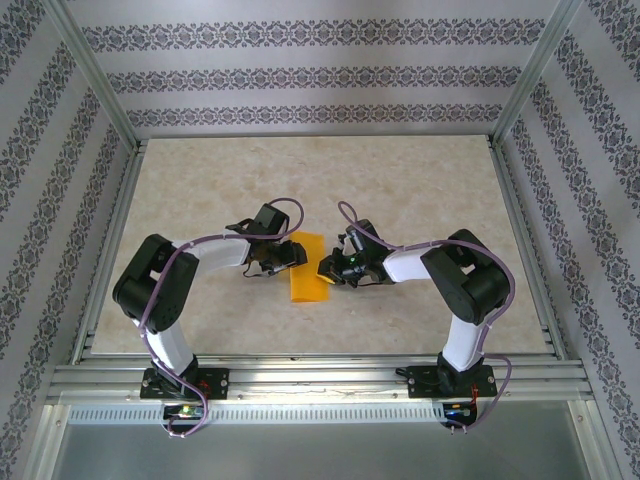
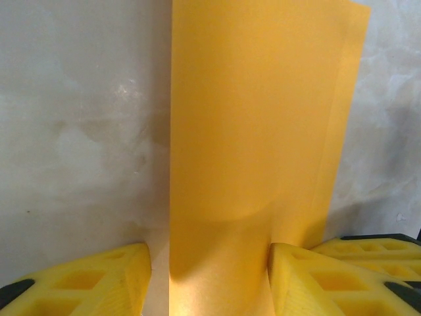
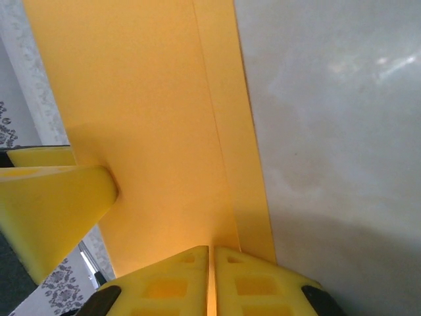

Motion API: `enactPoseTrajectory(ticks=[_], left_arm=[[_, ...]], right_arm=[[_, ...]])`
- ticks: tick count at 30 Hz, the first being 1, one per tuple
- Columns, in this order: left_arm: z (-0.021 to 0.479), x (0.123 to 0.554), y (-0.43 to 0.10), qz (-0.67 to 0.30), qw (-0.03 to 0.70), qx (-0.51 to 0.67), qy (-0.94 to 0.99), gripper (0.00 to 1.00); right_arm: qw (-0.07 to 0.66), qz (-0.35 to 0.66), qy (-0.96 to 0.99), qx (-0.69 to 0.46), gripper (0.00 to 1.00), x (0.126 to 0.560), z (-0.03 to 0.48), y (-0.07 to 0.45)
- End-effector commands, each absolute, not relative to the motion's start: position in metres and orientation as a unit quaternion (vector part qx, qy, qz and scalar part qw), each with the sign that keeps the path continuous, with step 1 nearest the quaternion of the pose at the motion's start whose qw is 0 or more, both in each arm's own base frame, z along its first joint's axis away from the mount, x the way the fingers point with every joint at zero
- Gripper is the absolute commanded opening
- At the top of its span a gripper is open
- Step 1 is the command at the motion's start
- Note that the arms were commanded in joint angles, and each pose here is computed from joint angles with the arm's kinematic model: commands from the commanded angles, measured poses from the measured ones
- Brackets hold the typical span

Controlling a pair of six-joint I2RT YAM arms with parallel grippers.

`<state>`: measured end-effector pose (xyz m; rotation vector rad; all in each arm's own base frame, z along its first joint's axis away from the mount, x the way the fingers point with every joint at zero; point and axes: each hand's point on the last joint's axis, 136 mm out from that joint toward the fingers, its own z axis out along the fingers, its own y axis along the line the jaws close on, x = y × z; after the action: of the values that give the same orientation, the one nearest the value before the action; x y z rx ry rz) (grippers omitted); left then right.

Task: Fold a paper plane with a square sheet of paper (pick it up from the middle)
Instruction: Fold the paper at the center of the table, then hold the paper at the center of the table.

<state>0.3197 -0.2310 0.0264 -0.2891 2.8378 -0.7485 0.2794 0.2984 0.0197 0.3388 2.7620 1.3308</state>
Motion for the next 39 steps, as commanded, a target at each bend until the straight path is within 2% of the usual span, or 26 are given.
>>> enactPoseTrajectory(ticks=[1, 9, 21, 39], left_arm=[[0.009, 0.321, -0.232, -0.245, 0.085, -0.092, 0.961, 0.51], [0.005, 0.321, -0.232, -0.241, 0.081, -0.092, 0.963, 0.51], [0.004, 0.322, -0.225, -0.221, 0.082, -0.1, 0.967, 0.53], [-0.013, 0.316, -0.22, -0.123, 0.052, -0.083, 0.988, 0.59]], right_arm=[[0.047, 0.444, 0.89, 0.096, 0.14, 0.29, 0.032, 0.308], [0.103, 0.444, 0.886, 0.084, 0.22, 0.301, 0.071, 0.288], [0.147, 0.404, 0.888, 0.161, 0.24, 0.307, 0.064, 0.219], [0.129, 0.417, 0.888, 0.142, 0.26, 0.302, 0.063, 0.227]])
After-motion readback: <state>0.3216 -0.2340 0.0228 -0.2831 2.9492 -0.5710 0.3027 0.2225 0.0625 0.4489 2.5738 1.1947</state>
